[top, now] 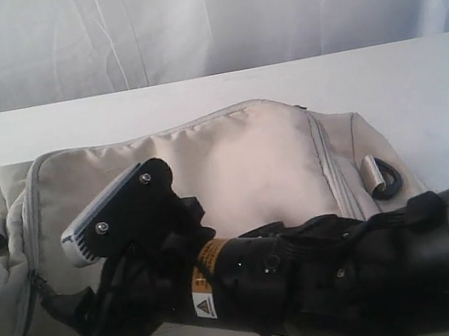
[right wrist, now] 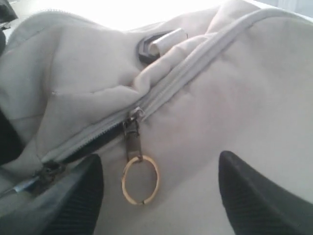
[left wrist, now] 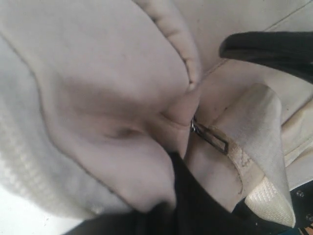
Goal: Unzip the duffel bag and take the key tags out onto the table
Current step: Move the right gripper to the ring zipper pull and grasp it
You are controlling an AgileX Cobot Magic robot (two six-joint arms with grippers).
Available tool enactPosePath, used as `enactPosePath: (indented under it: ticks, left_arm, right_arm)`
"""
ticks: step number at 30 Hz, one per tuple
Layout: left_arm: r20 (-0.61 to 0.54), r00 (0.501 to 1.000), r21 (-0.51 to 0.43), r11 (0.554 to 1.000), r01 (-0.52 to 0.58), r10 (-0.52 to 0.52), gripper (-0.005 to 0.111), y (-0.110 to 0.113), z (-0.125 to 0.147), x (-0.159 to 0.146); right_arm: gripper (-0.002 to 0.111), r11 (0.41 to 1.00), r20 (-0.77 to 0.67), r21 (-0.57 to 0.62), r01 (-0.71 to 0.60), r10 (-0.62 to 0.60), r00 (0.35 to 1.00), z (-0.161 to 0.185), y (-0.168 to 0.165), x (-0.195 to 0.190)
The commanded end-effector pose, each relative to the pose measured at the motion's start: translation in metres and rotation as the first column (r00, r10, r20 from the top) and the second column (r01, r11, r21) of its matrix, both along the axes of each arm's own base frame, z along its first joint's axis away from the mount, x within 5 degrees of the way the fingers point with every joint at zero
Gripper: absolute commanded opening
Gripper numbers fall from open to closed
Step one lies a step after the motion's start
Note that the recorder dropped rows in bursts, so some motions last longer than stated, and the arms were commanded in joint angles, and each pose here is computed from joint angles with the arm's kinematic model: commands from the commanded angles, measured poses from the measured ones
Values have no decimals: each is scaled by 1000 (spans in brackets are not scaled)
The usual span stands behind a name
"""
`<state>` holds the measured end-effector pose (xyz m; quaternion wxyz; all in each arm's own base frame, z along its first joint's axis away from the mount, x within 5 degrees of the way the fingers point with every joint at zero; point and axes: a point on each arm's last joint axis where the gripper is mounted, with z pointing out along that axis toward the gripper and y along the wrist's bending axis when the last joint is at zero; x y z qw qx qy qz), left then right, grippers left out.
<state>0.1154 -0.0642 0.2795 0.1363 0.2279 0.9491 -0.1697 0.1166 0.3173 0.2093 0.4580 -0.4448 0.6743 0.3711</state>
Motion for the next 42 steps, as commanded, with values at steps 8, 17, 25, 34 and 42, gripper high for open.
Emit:
enactPosePath:
  ticks: [8,17,25,34,42]
  left_arm:
    - [-2,1000,-22,1000,20,-20,0,-1,2,-4]
    - [-2,1000,-24,1000,20,-20,0,-1,2,-4]
    - [-2,1000,-24,1000,20,-20,0,-1,2,-4]
    - [-2,1000,-22,1000,20,-20,0,-1,2,-4]
    - [-4,999,-15,999,48,-48,0,-1,2,-5]
  right_arm:
    - [63,994,67,-54,-96,99,993,0,10,-11]
    - [64,984,89,-148,-94,108,990,-6,19,-6]
    - [60,977,72,-189,-95,111,991,-20,32,-2]
    - [8,972,134,-203,-116,145,980,-21,33,-2]
    - [0,971,212,-201,-131,174,962,-9,31,-2]
